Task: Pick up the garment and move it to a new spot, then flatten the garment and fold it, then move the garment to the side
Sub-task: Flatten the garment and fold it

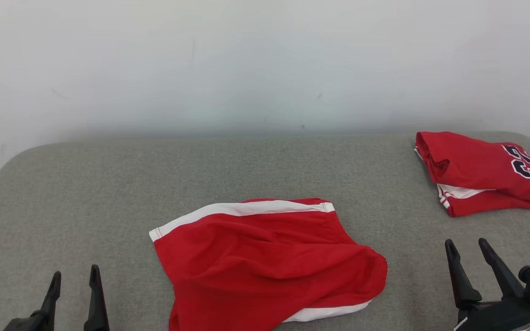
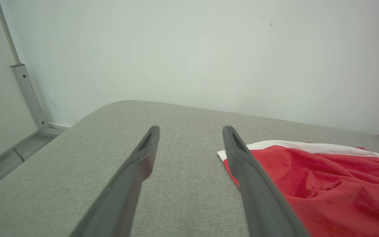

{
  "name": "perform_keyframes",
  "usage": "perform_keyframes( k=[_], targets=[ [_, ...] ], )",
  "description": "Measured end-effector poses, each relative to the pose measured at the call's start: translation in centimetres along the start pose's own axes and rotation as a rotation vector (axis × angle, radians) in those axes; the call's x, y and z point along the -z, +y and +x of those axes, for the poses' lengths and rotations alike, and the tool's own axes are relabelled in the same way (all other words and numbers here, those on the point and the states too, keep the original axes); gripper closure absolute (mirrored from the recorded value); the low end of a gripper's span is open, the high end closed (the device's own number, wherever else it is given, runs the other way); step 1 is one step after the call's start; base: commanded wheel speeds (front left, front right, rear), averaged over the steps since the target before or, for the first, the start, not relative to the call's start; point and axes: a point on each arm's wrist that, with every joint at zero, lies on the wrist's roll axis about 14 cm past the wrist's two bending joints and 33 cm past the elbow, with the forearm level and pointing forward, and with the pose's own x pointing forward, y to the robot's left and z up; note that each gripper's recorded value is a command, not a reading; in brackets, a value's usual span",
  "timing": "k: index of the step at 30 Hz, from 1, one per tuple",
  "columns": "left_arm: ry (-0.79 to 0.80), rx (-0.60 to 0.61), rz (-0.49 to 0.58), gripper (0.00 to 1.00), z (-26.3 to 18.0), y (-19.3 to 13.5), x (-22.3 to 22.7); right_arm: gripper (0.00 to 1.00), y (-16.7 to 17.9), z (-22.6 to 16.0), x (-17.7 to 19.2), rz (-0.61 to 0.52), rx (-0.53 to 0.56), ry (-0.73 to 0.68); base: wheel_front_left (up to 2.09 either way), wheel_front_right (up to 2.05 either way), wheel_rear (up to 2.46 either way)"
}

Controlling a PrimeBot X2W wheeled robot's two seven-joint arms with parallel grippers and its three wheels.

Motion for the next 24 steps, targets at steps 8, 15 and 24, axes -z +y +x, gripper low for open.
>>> perform_keyframes(
  k=[8,15,24],
  targets=[
    [0.020,0.052,0.051,0.00,-0.1,-0.6,0.0,0.00,-0.8,-0.9,-0.5,0.000,0.023,-0.030,0.00,0.00,0.00],
    [-0.002,0.058,0.087,0.00,-0.3,0.1,-1.5,0.00,-0.9,-1.6,-1.0,-0.003,0.025,-0.052,0.00,0.00,0.00],
    [0.024,0.076,0.112,0.00,-1.3,0.6,-1.9,0.00,-0.4,-2.1,-1.8,-0.021,0.002,-0.054,0.00,0.00,0.00]
  ],
)
